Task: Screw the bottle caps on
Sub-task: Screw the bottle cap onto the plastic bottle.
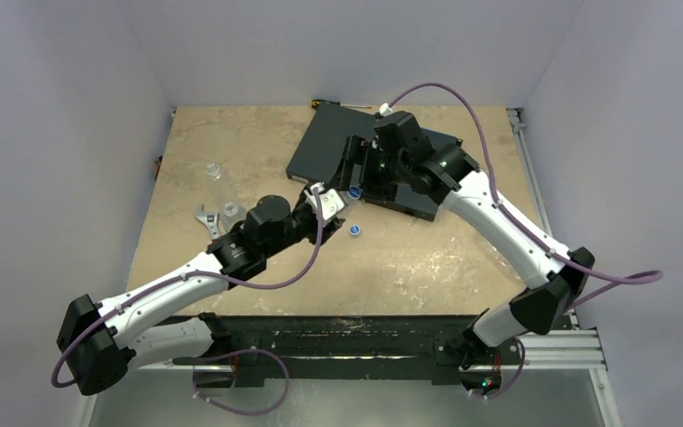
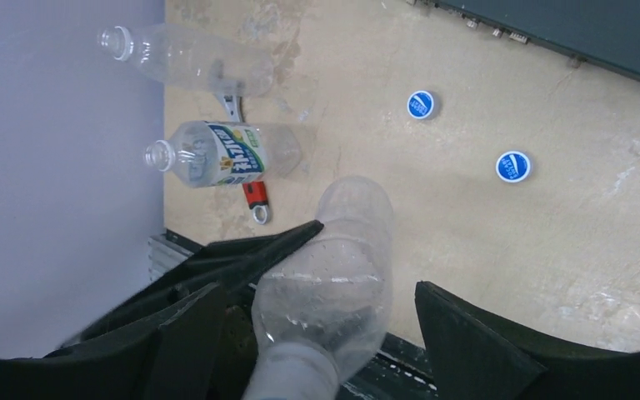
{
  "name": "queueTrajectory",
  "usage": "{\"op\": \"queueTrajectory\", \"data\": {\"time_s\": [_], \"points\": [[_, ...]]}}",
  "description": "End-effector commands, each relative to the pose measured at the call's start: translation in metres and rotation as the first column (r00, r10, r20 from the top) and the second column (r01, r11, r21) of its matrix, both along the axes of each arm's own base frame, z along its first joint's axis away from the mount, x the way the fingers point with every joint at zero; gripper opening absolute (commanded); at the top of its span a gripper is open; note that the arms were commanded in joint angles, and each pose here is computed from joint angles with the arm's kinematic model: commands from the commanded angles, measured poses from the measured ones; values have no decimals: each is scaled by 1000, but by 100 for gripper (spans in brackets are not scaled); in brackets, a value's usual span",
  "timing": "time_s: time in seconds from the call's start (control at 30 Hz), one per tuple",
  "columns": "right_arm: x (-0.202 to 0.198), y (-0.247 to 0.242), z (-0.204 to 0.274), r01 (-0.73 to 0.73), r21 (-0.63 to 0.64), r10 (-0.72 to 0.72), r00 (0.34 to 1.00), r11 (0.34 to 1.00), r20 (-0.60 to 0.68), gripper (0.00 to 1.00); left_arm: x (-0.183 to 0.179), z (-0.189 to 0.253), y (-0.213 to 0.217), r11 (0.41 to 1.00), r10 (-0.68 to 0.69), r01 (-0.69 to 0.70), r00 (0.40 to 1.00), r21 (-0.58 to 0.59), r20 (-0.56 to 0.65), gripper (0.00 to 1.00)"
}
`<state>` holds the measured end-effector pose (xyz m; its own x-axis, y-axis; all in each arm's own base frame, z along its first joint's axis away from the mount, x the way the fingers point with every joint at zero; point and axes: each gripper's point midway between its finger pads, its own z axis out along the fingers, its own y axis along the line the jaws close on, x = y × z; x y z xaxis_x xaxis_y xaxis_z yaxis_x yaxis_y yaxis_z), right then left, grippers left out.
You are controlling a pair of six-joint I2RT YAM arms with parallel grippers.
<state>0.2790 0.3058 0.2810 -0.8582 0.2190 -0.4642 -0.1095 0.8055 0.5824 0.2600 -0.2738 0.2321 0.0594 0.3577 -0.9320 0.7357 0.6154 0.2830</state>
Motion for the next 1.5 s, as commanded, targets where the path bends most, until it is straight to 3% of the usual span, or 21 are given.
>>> {"op": "queueTrajectory", "data": {"time_s": [0.0,0.07,0.17,0.27,0.33,0.43,0.57,0.8,1.0,1.47], "points": [[-8,-34,60,12,35,-18,984,999,175,91,-26,16,-12,971,-227,216,966,-99,-122,0],[-13,-46,71,0,23,-6,970,1000,245,97,-37,10,-10,950,-308,290,931,-115,-196,0],[-24,-59,79,-78,-40,87,930,996,357,98,-58,4,-11,899,-438,411,850,-152,-292,0],[-44,-58,81,-246,-109,269,857,963,439,97,-79,2,-13,835,-551,503,754,-225,-358,2],[-64,-51,70,-393,-143,414,801,908,432,93,-94,3,-15,782,-622,556,680,-281,-388,3],[-84,-46,51,-480,-226,529,738,848,418,88,-109,3,-18,726,-686,596,595,-343,-418,3],[-109,-31,31,-575,-282,639,657,768,401,74,-119,-1,-17,694,-717,612,534,-381,-448,2],[-116,-22,29,-617,-265,664,616,741,423,64,-126,-5,-15,684,-724,612,510,-396,-464,2],[-122,-13,35,-659,-232,682,588,716,435,63,-127,-8,-14,679,-729,616,499,-399,-469,2],[-129,-3,43,-693,-167,685,590,701,426,49,-127,-14,-13,684,-723,617,503,-389,-473,2]]}}
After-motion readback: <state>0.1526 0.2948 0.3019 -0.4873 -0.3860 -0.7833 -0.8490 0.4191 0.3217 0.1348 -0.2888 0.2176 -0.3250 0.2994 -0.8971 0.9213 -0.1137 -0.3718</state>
